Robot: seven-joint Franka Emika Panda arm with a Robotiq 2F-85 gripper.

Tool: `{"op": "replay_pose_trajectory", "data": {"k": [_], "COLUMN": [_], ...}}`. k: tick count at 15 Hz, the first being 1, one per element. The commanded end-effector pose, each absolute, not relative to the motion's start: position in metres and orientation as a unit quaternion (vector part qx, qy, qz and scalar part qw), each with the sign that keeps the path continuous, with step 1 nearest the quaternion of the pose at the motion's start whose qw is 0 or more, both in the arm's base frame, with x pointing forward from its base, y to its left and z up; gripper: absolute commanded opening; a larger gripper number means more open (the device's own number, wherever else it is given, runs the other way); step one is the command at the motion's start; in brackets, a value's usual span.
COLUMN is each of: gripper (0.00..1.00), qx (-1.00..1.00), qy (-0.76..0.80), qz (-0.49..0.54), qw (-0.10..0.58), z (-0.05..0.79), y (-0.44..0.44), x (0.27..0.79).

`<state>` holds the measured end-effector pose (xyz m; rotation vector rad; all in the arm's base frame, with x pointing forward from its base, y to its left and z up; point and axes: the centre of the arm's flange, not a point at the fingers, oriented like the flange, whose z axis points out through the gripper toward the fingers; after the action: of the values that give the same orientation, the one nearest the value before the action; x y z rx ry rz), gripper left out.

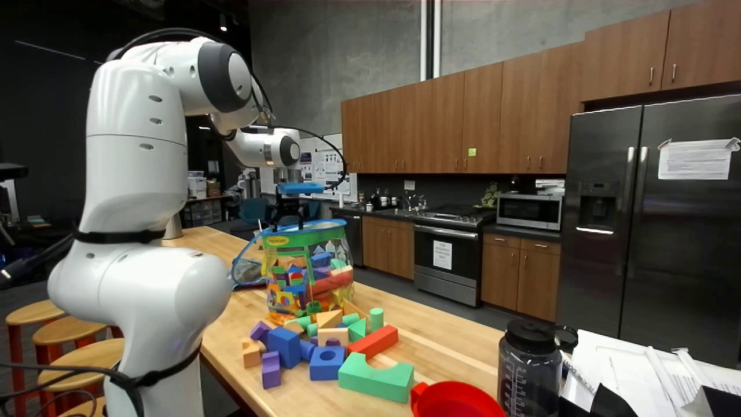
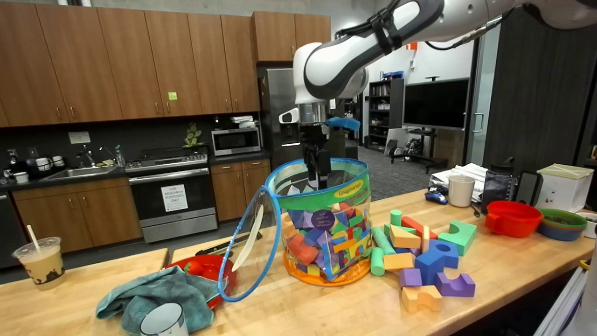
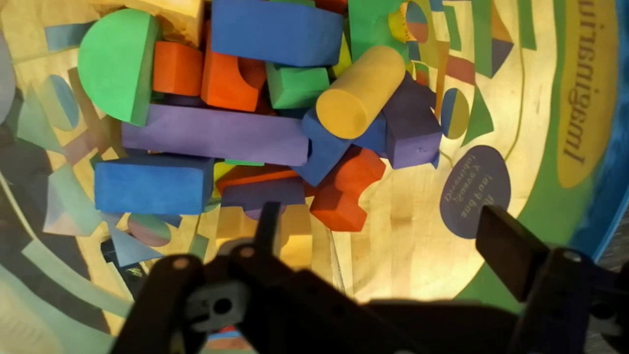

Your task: Remove one yellow block from the clear bag and put it on the table.

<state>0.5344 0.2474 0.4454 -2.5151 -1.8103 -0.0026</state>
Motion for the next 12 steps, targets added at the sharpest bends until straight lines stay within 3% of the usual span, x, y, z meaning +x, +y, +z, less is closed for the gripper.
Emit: {"op": "replay_pose_trajectory", "data": {"k": [1,12], "gripper": [1.00,1.00], "qx": [-0.811,-0.820], "qy": [-0.584,-0.572], "qz": [-0.022,-0.004], "qw": [0.021,0.025], "z": [0.438,0.426], "y": [0.241,0.234], "x": [0.544,0.534]}}
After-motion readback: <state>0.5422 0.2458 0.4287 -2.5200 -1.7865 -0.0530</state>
